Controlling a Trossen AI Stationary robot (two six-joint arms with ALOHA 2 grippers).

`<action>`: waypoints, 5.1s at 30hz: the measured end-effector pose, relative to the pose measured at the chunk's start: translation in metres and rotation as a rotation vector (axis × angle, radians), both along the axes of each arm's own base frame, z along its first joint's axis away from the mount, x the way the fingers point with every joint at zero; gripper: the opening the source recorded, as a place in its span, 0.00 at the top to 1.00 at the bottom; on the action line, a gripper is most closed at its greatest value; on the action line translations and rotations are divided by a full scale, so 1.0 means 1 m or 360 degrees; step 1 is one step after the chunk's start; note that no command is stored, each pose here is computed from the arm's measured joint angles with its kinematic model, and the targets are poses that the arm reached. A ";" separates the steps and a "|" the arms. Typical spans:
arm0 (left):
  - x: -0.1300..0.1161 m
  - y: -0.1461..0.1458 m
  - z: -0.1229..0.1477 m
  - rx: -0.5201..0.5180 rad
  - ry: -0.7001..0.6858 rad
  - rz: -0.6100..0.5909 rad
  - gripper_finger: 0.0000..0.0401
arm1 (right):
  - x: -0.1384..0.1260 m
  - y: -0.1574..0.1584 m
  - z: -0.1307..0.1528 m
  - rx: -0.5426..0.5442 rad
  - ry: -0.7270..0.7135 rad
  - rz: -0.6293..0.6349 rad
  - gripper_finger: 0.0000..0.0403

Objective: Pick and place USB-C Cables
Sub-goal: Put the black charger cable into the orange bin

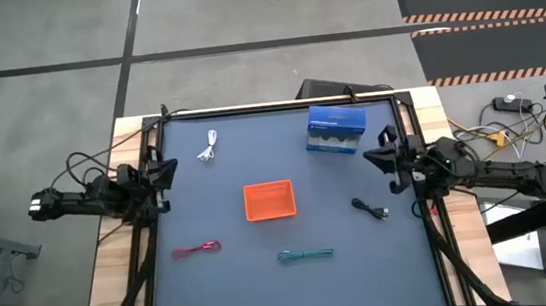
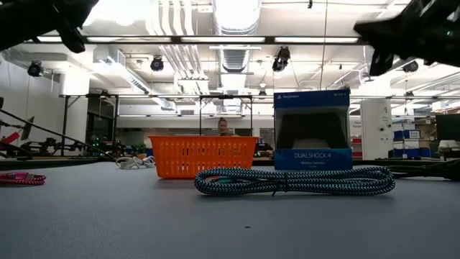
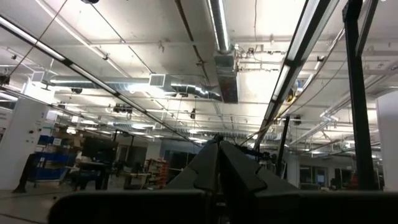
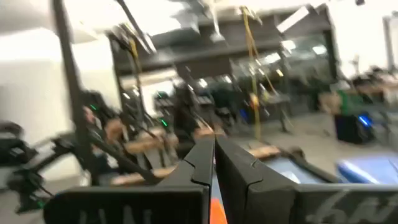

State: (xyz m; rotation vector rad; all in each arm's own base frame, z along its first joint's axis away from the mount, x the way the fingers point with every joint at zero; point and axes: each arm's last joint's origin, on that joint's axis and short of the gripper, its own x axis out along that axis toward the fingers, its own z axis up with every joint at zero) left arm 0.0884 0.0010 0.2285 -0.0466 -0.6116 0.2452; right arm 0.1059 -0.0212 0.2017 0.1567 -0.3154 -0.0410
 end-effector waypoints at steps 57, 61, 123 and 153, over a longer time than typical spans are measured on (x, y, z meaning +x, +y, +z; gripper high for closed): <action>0.014 0.002 0.011 -0.0073 -0.0253 0.0175 1.00 | 0.076 0.060 0.033 0.0732 0.2377 0.0221 0.98; 0.015 0.001 0.010 -0.0067 -0.0242 0.0180 1.00 | 0.082 0.061 0.025 0.0719 0.2443 0.0204 0.98; 0.014 0.002 0.011 -0.0039 -0.0251 0.0206 1.00 | 0.149 0.071 -0.070 0.0772 0.3279 -0.0535 0.59; 0.014 0.002 0.011 -0.0039 -0.0251 0.0206 1.00 | 0.150 0.069 -0.022 0.0855 0.2756 -0.0367 0.90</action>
